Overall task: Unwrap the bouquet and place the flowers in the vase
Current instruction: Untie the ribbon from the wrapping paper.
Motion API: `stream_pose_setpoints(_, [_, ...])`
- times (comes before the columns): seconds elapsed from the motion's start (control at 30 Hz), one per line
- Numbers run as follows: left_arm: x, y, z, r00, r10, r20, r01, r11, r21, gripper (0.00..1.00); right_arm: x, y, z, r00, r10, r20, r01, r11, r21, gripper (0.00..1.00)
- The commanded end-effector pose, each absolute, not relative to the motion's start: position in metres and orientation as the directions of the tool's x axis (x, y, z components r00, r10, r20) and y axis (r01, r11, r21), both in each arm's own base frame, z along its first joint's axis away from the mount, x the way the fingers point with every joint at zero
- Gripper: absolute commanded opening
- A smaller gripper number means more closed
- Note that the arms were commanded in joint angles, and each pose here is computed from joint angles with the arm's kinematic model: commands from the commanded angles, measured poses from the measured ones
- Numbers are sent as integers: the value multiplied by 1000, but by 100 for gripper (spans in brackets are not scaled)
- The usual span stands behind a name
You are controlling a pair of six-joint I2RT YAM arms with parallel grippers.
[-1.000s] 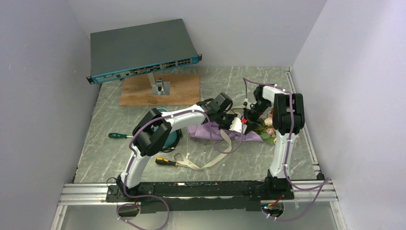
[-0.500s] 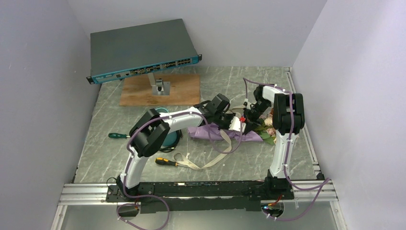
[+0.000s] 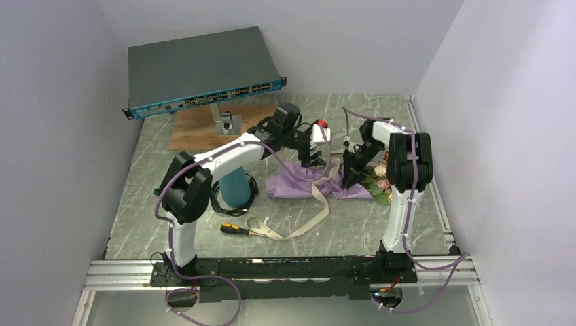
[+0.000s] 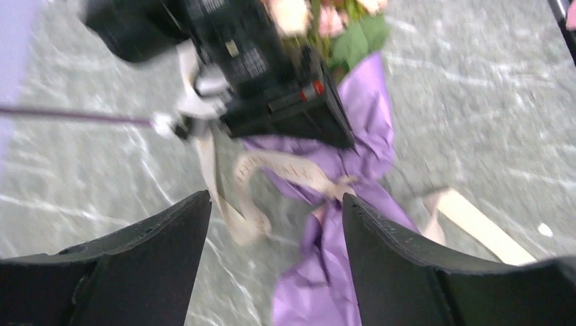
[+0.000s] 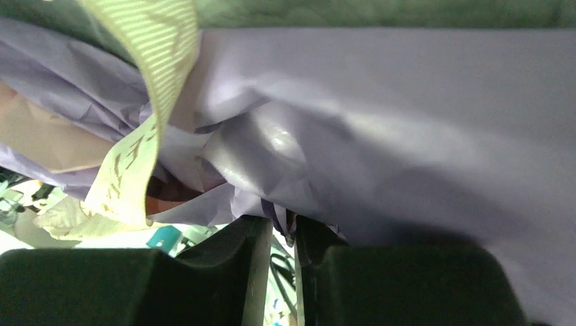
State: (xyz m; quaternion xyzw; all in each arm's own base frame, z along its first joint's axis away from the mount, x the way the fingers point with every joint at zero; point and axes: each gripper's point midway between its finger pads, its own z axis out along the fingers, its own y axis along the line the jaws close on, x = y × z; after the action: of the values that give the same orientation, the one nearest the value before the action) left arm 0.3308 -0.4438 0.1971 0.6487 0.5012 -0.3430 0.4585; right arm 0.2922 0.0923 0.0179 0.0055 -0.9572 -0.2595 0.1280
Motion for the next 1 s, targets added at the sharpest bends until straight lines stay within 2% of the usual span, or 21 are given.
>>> stream_pose_setpoints(0.0, [304,-416,165,148,415,-898,988,-109,112,78,355,92,24,-983,-145,-109,-180,857,484,24])
stream_pose_setpoints(0.4, [305,-397,109,5,533,-846,1000,-5,3,76,349,107,82,-937,-213,-275,-336,765,549,37])
stream_pose_setpoints(0.6, [302,-396,89,-70,554,-829,997,20,-71,76,332,132,112,-906,-205,-369,-409,643,647,35])
stream_pose_setpoints(0.77, [303,-397,83,-81,553,-829,996,28,-79,76,337,149,113,-905,-197,-377,-411,638,652,29])
stream_pose_setpoints(0.97, [304,-399,82,-84,553,-829,996,28,-83,76,341,158,106,-899,-224,-376,-422,670,610,29])
